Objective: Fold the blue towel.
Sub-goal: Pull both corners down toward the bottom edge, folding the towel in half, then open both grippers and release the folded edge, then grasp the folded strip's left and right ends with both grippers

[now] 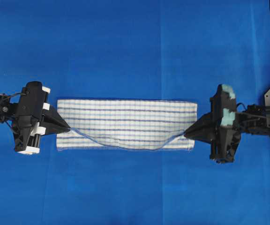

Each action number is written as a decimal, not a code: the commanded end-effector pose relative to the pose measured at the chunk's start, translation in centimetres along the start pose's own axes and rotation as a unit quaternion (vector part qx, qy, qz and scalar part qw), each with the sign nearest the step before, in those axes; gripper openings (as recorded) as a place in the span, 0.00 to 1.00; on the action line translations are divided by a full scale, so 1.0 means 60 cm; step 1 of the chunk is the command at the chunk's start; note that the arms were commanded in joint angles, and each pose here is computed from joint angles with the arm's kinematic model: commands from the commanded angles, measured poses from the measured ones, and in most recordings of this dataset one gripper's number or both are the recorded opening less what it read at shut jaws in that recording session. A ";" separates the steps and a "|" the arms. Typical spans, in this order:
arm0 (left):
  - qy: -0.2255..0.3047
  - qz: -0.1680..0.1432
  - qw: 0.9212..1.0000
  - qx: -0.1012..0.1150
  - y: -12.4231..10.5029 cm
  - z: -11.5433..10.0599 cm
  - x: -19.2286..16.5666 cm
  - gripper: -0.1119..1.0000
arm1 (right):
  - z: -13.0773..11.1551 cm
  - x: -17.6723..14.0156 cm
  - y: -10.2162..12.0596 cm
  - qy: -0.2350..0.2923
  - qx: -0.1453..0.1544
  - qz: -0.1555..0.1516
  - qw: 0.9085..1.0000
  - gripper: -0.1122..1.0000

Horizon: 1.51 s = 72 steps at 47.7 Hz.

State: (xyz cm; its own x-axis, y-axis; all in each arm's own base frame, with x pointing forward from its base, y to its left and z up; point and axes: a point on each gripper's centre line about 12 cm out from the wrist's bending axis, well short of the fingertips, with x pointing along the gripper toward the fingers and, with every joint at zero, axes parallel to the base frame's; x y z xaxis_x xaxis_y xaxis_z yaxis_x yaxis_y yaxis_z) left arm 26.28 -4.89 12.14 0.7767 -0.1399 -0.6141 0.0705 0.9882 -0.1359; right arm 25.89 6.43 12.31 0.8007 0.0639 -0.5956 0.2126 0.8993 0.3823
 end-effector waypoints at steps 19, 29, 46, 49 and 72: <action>-0.012 -0.013 1.000 -0.012 -0.014 0.011 0.001 0.14 | -0.007 -0.001 0.014 0.008 0.001 0.010 1.000 0.08; -0.012 -0.016 0.999 -0.037 -0.017 0.012 0.001 0.14 | -0.013 -0.002 0.012 0.014 0.000 0.008 1.000 0.10; -0.008 -0.015 0.998 -0.054 -0.017 0.013 -0.008 0.86 | -0.006 -0.003 0.016 0.007 -0.005 0.013 1.000 0.79; -0.009 -0.013 0.998 -0.054 -0.014 0.018 -0.015 0.89 | 0.001 -0.008 0.016 -0.001 -0.010 0.016 1.000 0.92; -0.029 0.064 0.997 -0.011 0.067 0.062 -0.048 0.86 | 0.077 -0.039 -0.060 -0.075 -0.052 -0.047 0.995 0.88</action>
State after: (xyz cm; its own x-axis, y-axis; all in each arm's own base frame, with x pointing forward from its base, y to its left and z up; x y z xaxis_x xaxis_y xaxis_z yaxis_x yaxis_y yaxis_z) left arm 25.83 -0.73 15.35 0.7955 -0.0210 -0.6055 -0.0533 0.9931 -0.1045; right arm 25.60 1.87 15.15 0.8515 -0.0550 -0.5214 0.2187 0.9411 0.2579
